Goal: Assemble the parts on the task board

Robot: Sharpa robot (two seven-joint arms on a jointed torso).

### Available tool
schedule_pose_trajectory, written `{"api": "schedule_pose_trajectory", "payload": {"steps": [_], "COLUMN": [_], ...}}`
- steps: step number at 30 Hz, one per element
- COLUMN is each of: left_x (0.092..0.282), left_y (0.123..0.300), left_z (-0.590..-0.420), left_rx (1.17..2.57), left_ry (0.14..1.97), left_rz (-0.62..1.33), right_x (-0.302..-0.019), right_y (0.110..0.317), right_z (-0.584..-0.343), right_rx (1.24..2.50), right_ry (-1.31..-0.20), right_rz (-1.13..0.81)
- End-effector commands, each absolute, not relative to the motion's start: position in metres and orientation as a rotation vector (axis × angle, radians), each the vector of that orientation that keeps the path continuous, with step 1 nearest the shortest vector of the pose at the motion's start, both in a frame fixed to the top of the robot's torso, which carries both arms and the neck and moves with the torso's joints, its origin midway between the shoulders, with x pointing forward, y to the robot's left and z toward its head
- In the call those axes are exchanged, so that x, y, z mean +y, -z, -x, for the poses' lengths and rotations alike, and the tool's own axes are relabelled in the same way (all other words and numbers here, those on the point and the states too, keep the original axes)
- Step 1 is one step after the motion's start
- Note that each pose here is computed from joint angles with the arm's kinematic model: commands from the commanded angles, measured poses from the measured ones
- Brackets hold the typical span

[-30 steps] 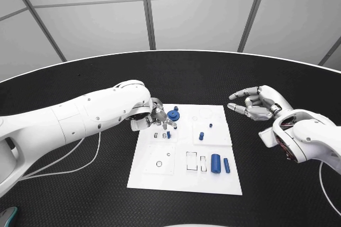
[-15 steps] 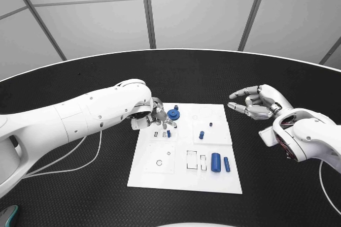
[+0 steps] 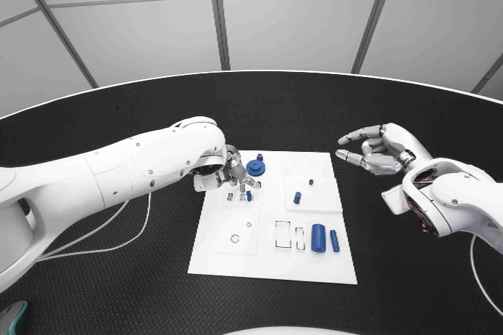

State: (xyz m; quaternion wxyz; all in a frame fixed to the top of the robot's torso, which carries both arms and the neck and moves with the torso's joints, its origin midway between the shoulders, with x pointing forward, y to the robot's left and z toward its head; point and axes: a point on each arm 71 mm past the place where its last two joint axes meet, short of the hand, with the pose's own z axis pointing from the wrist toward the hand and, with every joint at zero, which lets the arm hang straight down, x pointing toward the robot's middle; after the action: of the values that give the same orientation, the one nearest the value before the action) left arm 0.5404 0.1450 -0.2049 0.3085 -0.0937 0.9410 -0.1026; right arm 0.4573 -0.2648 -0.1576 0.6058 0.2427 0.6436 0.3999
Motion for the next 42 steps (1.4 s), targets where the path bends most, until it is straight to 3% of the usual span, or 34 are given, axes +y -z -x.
{"api": "schedule_pose_trajectory", "payload": {"steps": [1, 42], "left_x": [0.1446, 0.1410], "left_y": [0.2056, 0.2123], "left_z": [-0.5402, -0.5415], "left_rx": [2.489, 2.516], "left_ry": [0.269, 0.259], "left_rz": [0.247, 0.229], "right_x": [-0.2649, -0.2631], "right_y": [0.1578, 0.1592], "right_z": [-0.4574, -0.4590], "right_rx": [1.489, 1.502], "right_ry": [-0.924, -0.924], "right_rz": [-0.562, -0.562]}}
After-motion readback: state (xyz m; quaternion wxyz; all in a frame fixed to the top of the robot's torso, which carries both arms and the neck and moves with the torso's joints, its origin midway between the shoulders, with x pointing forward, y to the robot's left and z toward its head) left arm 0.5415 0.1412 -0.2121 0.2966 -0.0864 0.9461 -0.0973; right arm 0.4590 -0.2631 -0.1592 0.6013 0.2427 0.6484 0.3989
